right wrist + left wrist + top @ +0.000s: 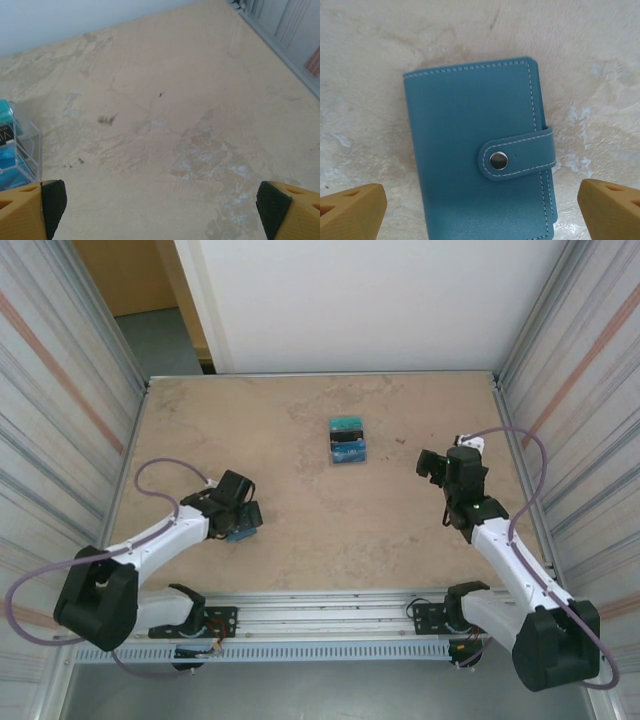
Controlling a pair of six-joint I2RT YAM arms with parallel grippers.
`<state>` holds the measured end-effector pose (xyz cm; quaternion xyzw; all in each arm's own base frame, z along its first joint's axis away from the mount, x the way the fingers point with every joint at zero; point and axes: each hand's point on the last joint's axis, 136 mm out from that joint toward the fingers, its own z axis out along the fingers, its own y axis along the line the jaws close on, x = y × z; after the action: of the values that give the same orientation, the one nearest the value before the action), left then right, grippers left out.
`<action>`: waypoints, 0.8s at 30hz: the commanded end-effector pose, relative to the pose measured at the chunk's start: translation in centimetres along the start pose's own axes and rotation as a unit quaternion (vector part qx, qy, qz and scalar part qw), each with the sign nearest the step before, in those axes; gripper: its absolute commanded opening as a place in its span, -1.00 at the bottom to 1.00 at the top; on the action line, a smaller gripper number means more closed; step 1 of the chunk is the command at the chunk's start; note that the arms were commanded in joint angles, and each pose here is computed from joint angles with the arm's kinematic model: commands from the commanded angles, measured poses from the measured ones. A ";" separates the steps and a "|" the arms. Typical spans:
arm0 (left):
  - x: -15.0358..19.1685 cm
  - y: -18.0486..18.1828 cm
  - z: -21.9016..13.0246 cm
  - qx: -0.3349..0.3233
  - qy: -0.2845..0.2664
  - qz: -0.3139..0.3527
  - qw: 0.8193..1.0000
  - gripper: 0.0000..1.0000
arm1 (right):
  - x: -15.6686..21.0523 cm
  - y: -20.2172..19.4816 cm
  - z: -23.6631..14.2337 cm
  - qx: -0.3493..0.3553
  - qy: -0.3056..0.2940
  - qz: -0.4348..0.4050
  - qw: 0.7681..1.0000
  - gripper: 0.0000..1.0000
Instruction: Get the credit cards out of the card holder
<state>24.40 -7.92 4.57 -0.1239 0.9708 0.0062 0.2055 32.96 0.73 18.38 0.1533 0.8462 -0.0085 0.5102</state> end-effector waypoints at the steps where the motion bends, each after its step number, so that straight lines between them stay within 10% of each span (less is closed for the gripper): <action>1: 0.3 -0.8 0.4 0.010 0.016 0.000 1.000 0.97 | -0.2 -0.6 -0.7 0.013 -0.013 0.015 1.000 0.98; 17: 0.9 -0.4 3.1 -0.040 0.051 0.012 0.998 0.97 | -0.3 -0.5 -0.6 0.013 -0.014 0.013 1.000 0.98; 24: 1.3 -1.2 3.3 -0.015 0.055 0.008 0.998 0.55 | -0.3 -0.6 -0.6 0.018 -0.010 0.022 1.000 0.98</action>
<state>25.30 -9.11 1.68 -0.1163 0.9803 0.0158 0.1588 32.55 0.36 18.93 0.1651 0.8392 -0.0120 0.5181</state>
